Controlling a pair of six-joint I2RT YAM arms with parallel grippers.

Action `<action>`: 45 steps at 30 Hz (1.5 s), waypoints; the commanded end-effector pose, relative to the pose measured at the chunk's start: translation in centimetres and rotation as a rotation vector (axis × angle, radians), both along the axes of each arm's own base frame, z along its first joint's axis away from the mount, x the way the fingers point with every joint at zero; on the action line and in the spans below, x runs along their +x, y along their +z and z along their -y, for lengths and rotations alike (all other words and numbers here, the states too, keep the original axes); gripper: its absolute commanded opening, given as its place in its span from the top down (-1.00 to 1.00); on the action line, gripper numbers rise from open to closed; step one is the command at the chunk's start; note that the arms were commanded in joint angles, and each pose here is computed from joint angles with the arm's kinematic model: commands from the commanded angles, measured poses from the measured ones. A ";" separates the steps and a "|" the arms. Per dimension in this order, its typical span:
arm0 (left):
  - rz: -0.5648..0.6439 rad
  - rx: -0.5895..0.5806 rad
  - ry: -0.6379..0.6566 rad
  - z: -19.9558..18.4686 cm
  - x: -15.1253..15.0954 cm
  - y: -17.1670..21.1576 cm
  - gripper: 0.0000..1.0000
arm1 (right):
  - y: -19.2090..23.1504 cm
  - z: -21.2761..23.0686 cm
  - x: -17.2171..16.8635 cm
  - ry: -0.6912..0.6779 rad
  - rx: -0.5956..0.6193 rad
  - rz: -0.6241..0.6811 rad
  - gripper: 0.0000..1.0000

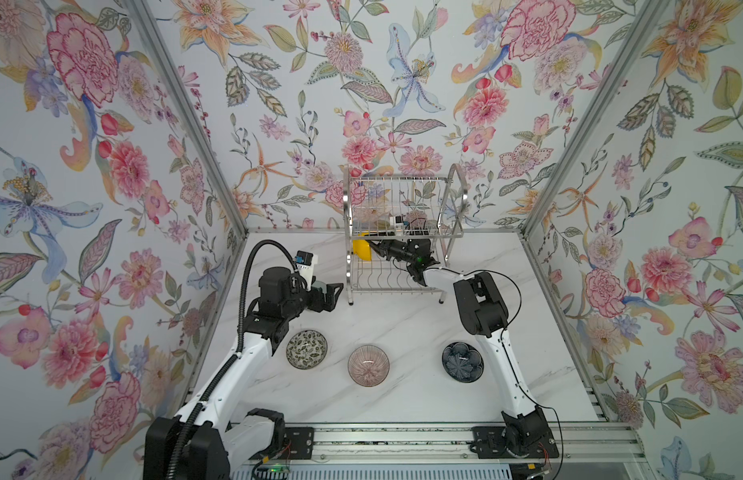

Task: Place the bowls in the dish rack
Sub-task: 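Lower the yellow bowl upright between the rack wires with the right gripper, then open the right gripper and release the yellow bowl in the rack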

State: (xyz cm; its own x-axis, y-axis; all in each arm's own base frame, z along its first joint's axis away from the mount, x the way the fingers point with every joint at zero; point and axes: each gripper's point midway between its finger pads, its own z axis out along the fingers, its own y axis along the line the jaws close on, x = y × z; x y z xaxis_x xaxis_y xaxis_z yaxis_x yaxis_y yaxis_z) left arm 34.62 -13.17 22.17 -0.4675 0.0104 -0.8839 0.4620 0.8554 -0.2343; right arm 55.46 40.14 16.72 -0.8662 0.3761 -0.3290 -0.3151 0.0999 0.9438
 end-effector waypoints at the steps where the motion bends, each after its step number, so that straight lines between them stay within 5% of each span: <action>1: 0.027 -0.009 -0.013 0.0 0.1 1.1 -0.94 | 3.5 0.4 -0.7 0.012 0.005 0.073 0.55; 24: 0.036 0.002 0.033 -0.7 0.4 1.3 -0.98 | 3.8 3.7 -2.8 -0.120 0.027 0.071 0.36; 45: 0.045 0.027 0.112 -2.0 0.7 1.5 -0.98 | 4.0 5.1 -8.8 -0.201 0.051 0.054 0.37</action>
State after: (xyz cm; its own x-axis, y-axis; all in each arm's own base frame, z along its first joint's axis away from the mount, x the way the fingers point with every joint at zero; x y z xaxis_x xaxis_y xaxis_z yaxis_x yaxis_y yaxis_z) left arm 35.18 -11.83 22.36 -0.4525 0.0039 -0.8918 0.3962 0.8967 -0.1971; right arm 47.45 35.16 18.08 -0.7841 0.5334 -0.3173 -0.2853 0.1443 0.9475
